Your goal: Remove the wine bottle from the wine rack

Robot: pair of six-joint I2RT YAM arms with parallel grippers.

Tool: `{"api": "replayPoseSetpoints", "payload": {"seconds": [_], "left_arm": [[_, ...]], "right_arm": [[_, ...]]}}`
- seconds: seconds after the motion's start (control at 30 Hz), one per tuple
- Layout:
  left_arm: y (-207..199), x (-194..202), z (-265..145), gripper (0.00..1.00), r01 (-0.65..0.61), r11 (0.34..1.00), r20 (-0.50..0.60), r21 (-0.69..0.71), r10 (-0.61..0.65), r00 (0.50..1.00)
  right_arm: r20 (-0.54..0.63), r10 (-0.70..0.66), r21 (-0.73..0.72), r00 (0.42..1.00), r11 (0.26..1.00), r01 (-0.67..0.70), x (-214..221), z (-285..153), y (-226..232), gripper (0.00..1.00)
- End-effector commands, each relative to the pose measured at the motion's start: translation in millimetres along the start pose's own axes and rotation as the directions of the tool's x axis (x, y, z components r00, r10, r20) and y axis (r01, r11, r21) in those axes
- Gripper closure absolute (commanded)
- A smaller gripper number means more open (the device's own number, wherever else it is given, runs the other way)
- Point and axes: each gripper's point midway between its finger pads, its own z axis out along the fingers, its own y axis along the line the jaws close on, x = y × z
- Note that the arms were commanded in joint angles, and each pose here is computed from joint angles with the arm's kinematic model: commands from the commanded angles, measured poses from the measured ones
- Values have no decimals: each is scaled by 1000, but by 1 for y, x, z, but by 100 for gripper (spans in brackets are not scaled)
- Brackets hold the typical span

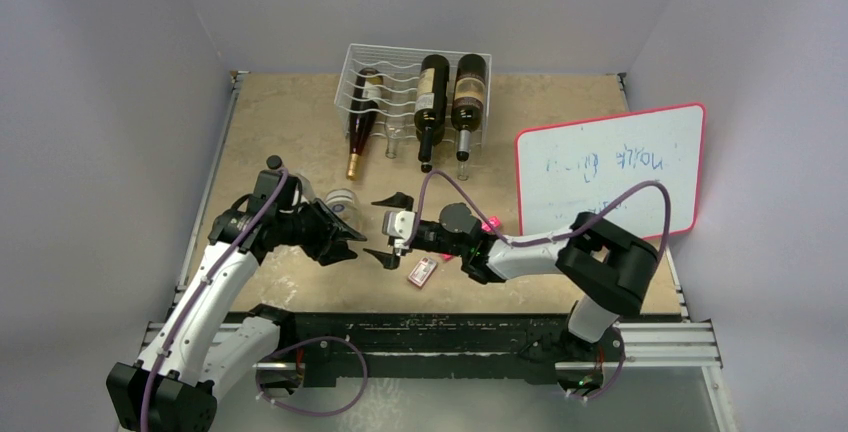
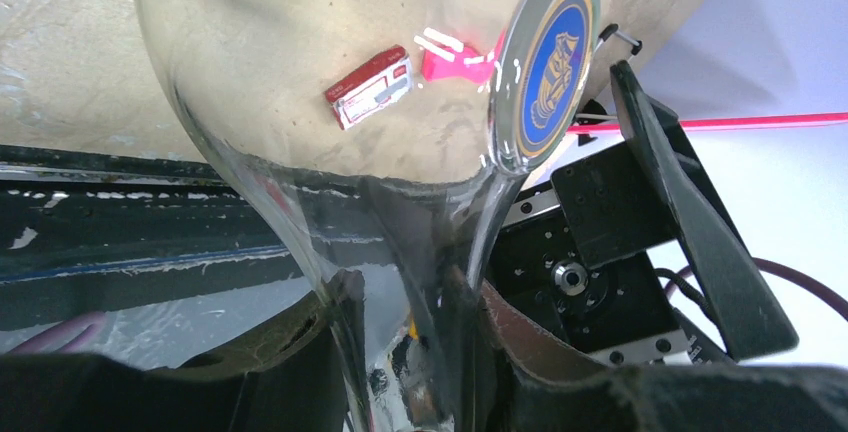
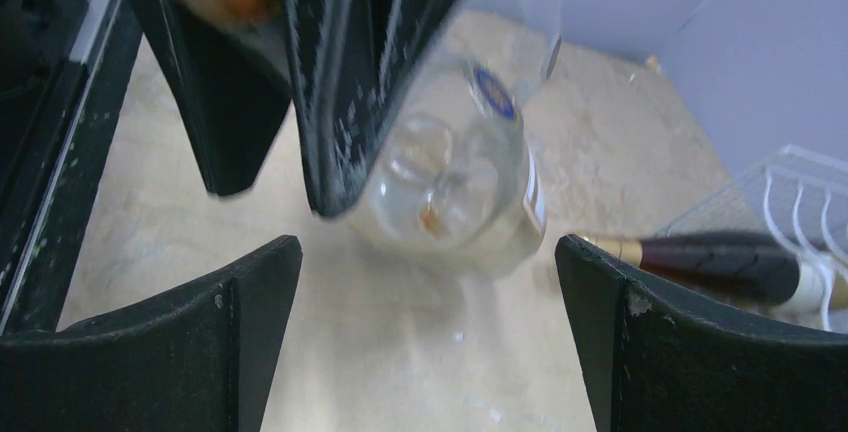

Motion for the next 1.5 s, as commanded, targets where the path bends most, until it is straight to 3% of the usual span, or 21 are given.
{"api": "replayPoseSetpoints", "payload": {"seconds": [0.0,0.27,0.67,0.87,1.03,1.2,1.37,1.47], "left_arm": [[-69,4,-29,91,-36,966,10,254,35,999],[-77,1,-27,90,78,958,-17,277,-77,997],[-73,-6,-15,83,180,945,-36,274,-177,984],[-79,-4,-22,84,126,953,-27,276,-124,992],[-72,-15,-20,86,17,980,64,197,-30,998],[-89,-19,-27,88,76,951,78,300,-104,992],[-81,-20,-21,88,92,950,78,297,-120,990],[-76,-24,-18,89,89,957,101,275,-121,988]], "right_arm": [[257,-129,81,958,990,112,-71,17,-19,0],[332,-213,112,919,976,186,-64,29,-14,0],[393,-119,55,912,993,106,-55,60,-7,0],[372,-127,86,919,991,103,-47,47,-7,0],[281,-107,132,954,989,72,-50,29,-20,0],[202,-26,151,979,988,-5,-50,-6,-20,1],[89,154,93,984,982,-163,-54,-13,-14,8],[149,198,26,969,979,-204,-74,-17,-4,19]]}}
